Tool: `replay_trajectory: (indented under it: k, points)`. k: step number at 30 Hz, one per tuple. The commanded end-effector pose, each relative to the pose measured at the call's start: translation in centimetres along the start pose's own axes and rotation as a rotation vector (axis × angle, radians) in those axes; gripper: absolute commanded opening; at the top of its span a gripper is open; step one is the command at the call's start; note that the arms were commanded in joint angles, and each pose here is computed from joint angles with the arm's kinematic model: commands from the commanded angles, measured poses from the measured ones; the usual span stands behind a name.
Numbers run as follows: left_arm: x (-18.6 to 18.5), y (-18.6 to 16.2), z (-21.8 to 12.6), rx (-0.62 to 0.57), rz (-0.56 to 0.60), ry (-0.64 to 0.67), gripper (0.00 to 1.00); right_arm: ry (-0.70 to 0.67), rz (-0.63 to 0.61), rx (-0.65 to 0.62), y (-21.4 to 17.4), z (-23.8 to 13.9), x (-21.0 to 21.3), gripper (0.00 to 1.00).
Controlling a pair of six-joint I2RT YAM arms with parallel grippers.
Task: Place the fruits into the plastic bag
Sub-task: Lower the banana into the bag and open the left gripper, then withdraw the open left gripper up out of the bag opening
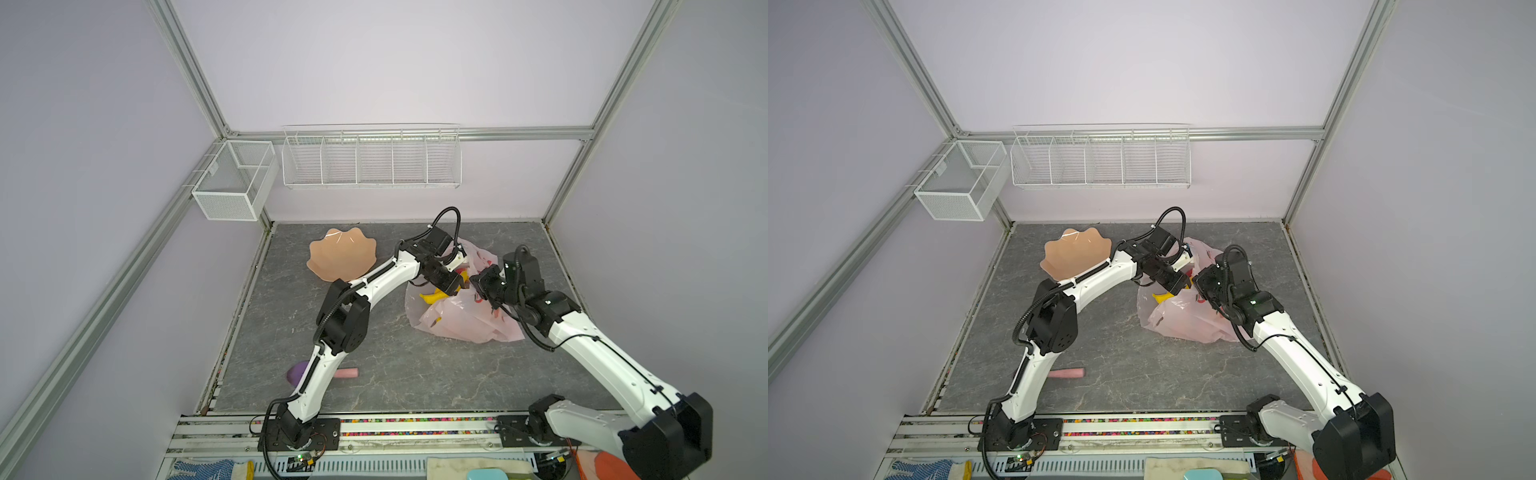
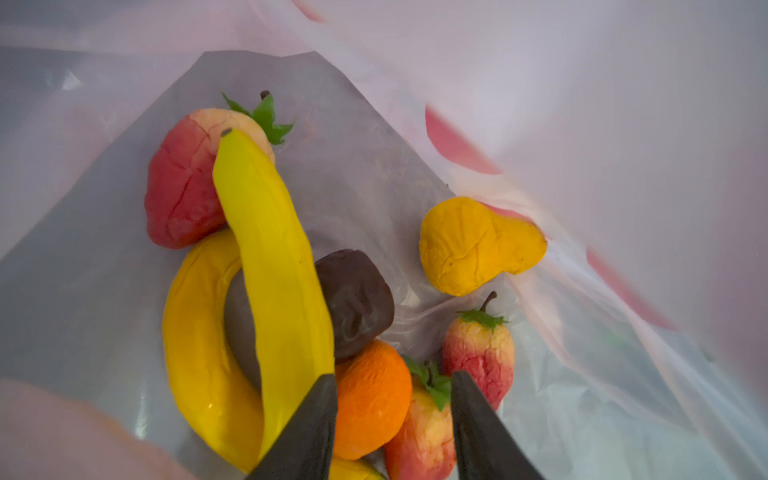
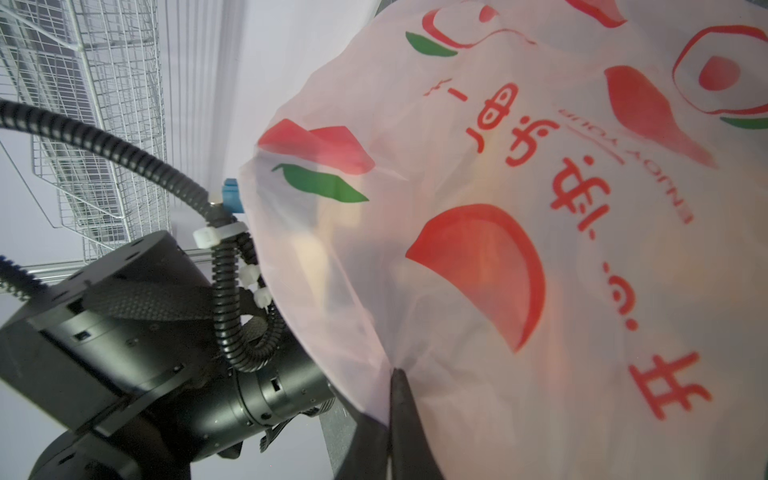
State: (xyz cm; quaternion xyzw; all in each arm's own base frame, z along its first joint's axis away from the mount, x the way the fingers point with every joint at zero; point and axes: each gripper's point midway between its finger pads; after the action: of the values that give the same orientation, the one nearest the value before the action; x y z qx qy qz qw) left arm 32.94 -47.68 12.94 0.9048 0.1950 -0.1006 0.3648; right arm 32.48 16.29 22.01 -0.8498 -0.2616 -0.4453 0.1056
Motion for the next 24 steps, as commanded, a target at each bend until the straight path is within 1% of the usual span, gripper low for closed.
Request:
replay_trajectory:
  k: [1,4,8,14,17,20,24]
  points:
    - [-0.6,1.6,-0.3,-0.061,-0.071,-0.012,0.48,0.025,0.019,-0.005,-0.1,-0.4,0.2,0.06]
    - [-0.1,1.8,-1.7,-0.078,-0.079,0.055,0.57,0.02,0.018,-0.012,0.0,-0.6,0.1,0.06]
    - [-0.2,2.0,-4.2,-0.113,-0.088,0.077,0.66,0.011,0.021,-0.018,0.0,-0.9,-0.3,0.06]
    - [0.4,0.8,-7.5,-0.132,-0.117,0.1,0.69,0.006,0.019,-0.015,0.0,-0.8,-0.4,0.06]
    - [0.5,0.7,-9.1,-0.151,-0.132,0.087,0.71,0.001,0.019,-0.013,0.0,-0.7,-0.6,0.06]
    - [0.3,0.6,-10.1,-0.158,-0.135,0.076,0.72,-0.004,0.018,-0.015,0.0,-0.7,-0.6,0.06]
    - [0.0,0.2,-10.4,-0.154,-0.148,0.045,0.72,-0.01,0.019,-0.016,0.1,-0.6,-0.8,0.06]
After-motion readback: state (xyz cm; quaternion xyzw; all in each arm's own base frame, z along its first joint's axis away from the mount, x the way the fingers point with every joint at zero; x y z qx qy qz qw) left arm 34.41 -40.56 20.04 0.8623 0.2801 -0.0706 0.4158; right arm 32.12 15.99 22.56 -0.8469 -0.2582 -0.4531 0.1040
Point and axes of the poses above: each gripper's point midway between its finger pads, its own z axis out along the fingers, its own x axis along the line the jaws close on, y = z × x, and after that the axes turned 11 degrees about z, right-handed
